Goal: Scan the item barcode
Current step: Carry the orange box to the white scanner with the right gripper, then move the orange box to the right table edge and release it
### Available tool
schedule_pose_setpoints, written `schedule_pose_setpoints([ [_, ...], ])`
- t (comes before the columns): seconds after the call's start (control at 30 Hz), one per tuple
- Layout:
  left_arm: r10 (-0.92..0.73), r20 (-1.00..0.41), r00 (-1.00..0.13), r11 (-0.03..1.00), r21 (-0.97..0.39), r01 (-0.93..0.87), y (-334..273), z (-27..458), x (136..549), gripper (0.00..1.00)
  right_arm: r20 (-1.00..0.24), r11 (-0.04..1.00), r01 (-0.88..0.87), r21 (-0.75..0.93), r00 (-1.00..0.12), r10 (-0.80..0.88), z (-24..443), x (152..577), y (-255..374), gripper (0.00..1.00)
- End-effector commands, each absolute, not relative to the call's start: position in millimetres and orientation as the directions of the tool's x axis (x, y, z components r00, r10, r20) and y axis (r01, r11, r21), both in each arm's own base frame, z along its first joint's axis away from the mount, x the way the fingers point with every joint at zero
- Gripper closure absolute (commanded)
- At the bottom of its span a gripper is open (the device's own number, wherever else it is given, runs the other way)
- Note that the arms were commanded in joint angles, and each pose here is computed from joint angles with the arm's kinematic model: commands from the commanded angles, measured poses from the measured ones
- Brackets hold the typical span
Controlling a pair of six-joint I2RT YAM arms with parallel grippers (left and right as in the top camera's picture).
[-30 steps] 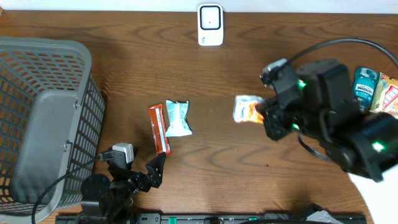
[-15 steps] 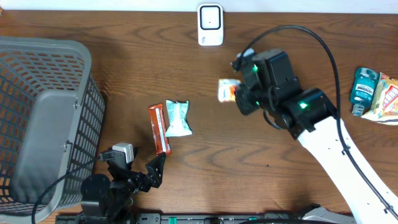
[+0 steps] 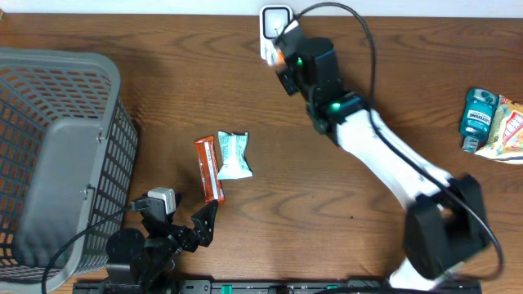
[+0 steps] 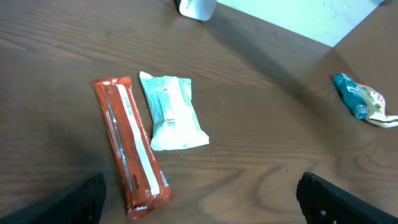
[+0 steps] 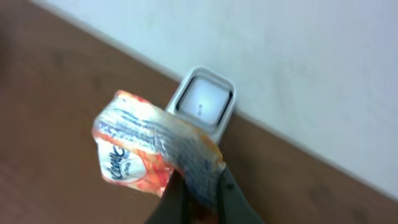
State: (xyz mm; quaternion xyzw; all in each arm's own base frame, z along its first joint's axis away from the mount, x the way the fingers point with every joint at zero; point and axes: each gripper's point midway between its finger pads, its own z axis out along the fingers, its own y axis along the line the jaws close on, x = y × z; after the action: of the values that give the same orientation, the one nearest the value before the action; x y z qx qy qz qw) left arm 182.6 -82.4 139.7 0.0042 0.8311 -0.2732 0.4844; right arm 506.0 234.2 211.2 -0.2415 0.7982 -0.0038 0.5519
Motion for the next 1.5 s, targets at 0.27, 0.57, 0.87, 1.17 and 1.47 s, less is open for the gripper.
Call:
schedule_pose_setpoints([
  [0.27,-0.261,-0.81,-0.525,0.853,-0.448,0.267,-81.1,141.2,183.0,0.02,-0.971,0.966,-0.246,-0.08,-0.199,-0.131,173.0,606.0,218.3,0.99],
  [0.57,-0.261,-0.81,-0.525,0.853,-0.448,0.267,-81.1,141.2,183.0,0.02,-0.968,0.955,-0.293,0.033,-0.248,-0.043,156.6,644.9,236.1,0.99],
  [0.87,-0.261,-0.81,-0.525,0.853,-0.448,0.267,-81.1,141.2,183.0,0.02,-0.965,0.956,-0.292,0.035,-0.257,-0.044,134.8,648.5,237.7,0.99],
  [1.17,-0.261,-0.81,-0.525,0.853,-0.448,0.267,-81.1,141.2,183.0,0.02,-0.929,0.92,-0.363,0.147,-0.369,0.003,168.7,622.8,248.5,0.99],
  [1.47,-0.261,-0.81,-0.525,0.853,-0.448,0.267,-81.1,141.2,183.0,0.02,-0.627,0.879,-0.323,0.352,-0.778,-0.035,219.5,490.7,187.7,0.99],
])
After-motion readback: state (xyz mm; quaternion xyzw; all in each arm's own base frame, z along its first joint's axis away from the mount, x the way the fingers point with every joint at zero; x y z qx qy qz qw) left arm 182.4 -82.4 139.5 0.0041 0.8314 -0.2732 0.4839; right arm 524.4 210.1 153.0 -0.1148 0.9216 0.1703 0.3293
